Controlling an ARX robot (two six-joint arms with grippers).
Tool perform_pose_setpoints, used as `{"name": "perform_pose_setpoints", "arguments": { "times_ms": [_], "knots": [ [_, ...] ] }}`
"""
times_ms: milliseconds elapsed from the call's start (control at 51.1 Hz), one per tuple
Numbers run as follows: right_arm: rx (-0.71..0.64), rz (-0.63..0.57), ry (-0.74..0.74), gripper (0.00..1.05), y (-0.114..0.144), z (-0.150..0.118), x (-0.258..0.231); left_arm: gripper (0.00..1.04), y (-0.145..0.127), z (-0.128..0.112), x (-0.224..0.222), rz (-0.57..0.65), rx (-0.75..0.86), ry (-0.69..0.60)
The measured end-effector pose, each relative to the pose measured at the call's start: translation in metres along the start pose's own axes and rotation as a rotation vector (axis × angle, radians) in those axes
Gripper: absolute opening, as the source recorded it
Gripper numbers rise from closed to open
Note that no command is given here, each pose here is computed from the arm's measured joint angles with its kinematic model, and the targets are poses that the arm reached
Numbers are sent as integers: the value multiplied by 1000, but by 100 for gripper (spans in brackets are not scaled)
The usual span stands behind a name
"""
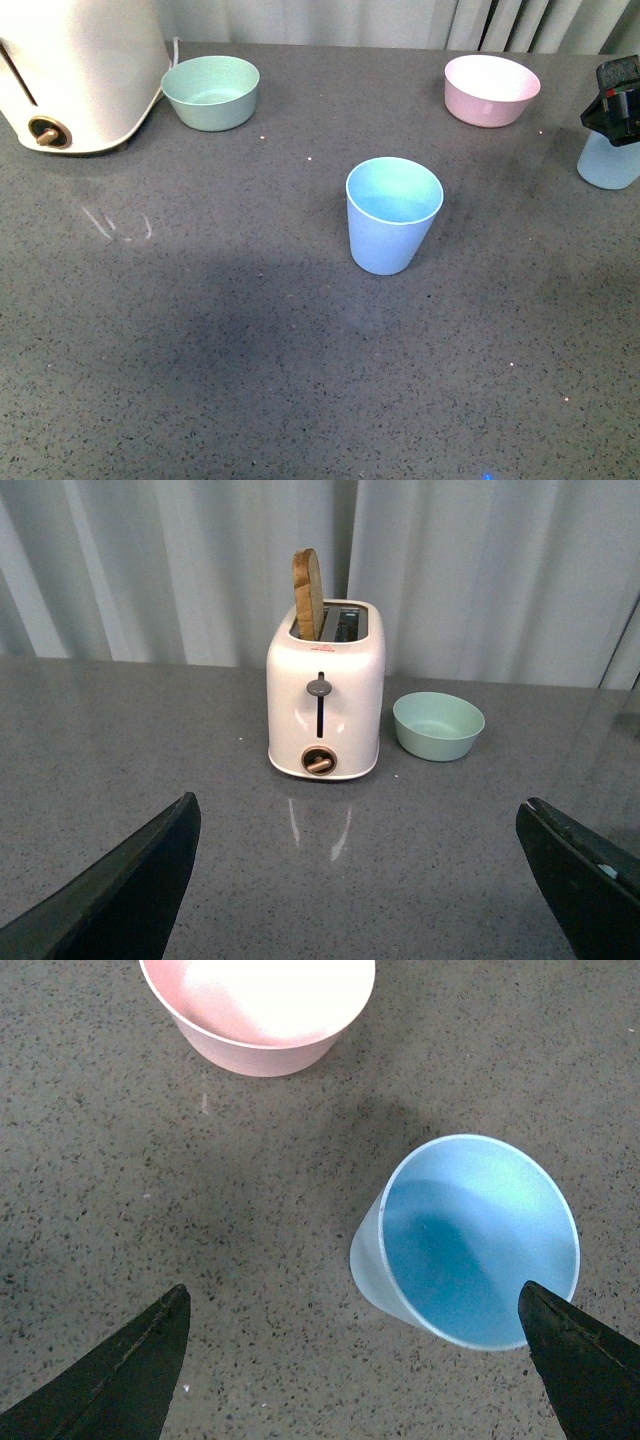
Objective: Stack blue cups with both arms
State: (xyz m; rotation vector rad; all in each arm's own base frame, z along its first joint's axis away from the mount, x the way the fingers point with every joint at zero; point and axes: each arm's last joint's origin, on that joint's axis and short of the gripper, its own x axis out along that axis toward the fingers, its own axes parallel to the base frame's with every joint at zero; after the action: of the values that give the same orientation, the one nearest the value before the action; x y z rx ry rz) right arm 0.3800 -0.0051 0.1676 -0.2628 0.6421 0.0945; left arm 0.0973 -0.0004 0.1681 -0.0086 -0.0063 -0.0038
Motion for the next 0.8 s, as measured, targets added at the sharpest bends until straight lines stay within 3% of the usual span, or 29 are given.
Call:
{"name": "perform_pose_setpoints", "arguments": {
  "times_ms": [626,802],
  "knots": [
    [40,37,124,95,0,20,33,96,0,0,0,0,0,0],
    [55,26,149,86,-1,18,39,96,0,0,0,0,0,0]
  ]
}}
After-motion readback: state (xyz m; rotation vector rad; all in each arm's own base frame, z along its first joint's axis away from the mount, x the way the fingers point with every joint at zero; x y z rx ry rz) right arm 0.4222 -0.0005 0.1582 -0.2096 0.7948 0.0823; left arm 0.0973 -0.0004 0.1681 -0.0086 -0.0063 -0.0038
